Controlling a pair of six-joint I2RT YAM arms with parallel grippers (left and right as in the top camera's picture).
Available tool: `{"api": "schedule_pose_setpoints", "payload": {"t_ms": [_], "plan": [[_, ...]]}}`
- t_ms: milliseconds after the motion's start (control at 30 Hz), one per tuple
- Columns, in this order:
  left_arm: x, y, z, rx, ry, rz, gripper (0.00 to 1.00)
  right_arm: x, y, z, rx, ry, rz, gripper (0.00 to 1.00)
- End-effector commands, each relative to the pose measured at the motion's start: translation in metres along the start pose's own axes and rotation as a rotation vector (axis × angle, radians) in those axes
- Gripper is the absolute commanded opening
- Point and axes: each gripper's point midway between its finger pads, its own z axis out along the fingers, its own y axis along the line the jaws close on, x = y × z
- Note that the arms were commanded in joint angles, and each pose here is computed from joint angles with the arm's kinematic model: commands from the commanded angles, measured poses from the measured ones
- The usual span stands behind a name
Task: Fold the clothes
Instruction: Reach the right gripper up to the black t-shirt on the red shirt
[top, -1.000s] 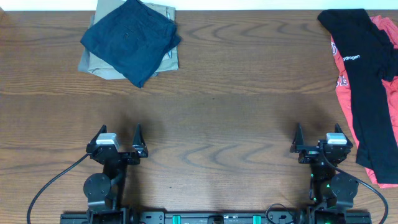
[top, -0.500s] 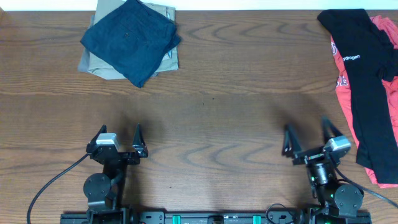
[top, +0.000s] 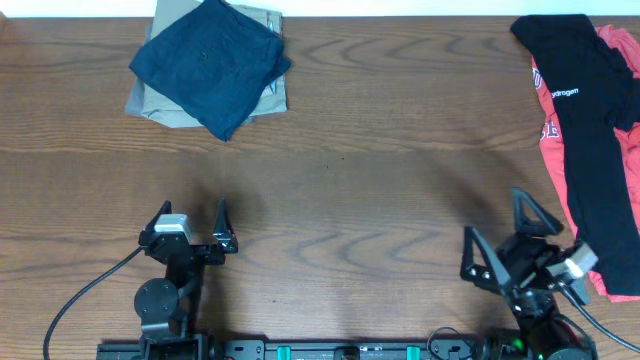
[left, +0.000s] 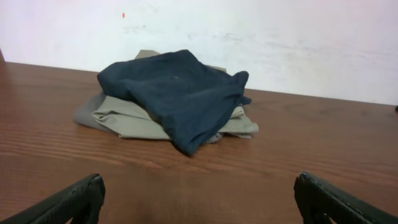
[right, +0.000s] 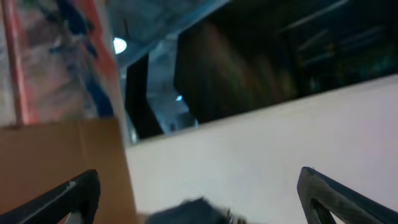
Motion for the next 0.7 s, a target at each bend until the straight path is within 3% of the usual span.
{"api": "schedule_pose_setpoints", "payload": {"t_ms": [0, 367, 667], "plan": [[0.015, 0.0, 0.001, 0.005, 0.043, 0.012, 0.98, -0.029, -0.008, 0.004, 0.089, -0.092, -0.077, 0.99], [0.015, 0.0, 0.001, 0.005, 0.043, 0.012, 0.98, -0.038, -0.079, 0.067, 0.38, 0.214, -0.335, 0.99], [0.015, 0.0, 0.001, 0.005, 0.043, 0.012, 0.98, -0.018, -0.215, 0.121, 0.798, 0.649, -0.426, 0.99]]}}
